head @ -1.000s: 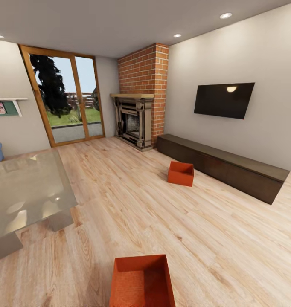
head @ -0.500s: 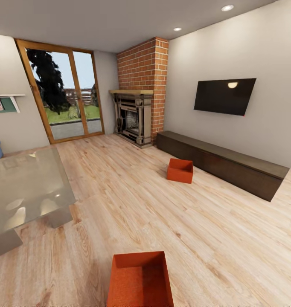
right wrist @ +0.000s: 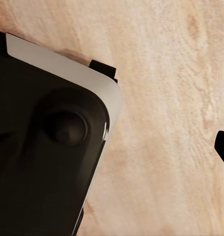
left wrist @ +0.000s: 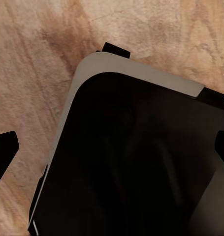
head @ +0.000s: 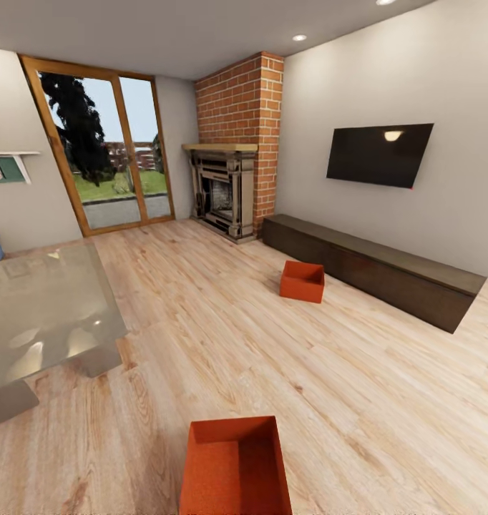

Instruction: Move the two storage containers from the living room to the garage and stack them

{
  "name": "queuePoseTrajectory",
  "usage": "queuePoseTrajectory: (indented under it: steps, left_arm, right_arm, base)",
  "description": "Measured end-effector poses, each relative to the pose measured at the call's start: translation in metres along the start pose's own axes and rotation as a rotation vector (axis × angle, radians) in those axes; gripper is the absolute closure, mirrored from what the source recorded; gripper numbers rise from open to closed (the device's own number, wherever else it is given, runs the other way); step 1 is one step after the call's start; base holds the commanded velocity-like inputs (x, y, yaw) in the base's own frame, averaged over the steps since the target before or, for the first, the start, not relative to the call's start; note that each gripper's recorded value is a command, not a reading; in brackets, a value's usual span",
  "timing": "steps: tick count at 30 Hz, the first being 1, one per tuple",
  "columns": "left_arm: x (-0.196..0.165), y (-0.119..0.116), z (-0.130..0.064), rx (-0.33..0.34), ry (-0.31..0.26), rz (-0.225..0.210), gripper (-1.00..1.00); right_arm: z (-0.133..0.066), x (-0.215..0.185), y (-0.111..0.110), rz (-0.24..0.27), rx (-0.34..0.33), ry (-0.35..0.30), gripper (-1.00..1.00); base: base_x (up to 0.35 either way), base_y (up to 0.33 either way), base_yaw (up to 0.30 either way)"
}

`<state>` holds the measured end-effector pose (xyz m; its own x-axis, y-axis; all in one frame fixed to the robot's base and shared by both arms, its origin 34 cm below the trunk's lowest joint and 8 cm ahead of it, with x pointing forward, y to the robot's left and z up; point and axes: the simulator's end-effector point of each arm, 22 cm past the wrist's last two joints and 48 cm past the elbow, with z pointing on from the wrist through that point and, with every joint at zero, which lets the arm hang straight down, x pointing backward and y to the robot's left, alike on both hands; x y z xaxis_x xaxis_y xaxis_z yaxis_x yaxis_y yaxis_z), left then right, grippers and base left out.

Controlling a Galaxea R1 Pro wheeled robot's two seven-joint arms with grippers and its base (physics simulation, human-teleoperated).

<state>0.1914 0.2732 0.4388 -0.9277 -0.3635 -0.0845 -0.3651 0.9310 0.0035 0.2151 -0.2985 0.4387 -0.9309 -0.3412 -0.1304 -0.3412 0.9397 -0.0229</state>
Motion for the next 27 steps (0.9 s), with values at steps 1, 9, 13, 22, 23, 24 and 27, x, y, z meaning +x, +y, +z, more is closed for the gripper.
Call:
queuePoseTrajectory:
  steps: [1,9,13,22,23,24,27]
  left_arm:
    - [0.001,0.0,0.0,-0.001,0.001,0.0,-1.0]
    - [0.005,0.002,0.0,-0.005,0.013,0.0,-1.0]
    - [0.007,0.003,0.0,-0.007,0.018,0.001,-1.0]
    - [0.011,0.004,0.0,-0.011,0.029,0.001,-1.0]
    - [0.012,0.004,0.001,-0.011,0.03,0.001,-1.0]
    - [0.012,0.004,0.001,-0.011,0.032,0.001,-1.0]
    - [0.014,0.004,0.001,-0.013,0.036,0.001,-1.0]
  right_arm:
    - [0.0,0.001,0.0,0.0,-0.001,0.002,-1.0]
    - [0.0,0.005,0.002,0.0,-0.005,0.013,-1.0]
    - [0.0,0.007,0.003,0.0,-0.007,0.019,-1.0]
    - [0.001,0.011,0.004,0.003,-0.01,0.029,-1.0]
    - [0.001,0.012,0.004,0.003,-0.011,0.03,-1.0]
    - [0.001,0.012,0.004,0.004,-0.011,0.031,-1.0]
    - [0.001,0.014,0.005,0.005,-0.012,0.035,-1.0]
  base:
    - [0.0,0.0,0.068]
    - [0.0,0.0,0.111]
    - [0.0,0.0,0.128]
    - [0.0,0.0,0.117]
    - [0.0,0.0,0.028]
    - [0.0,0.0,0.023]
    - [0.0,0.0,0.014]
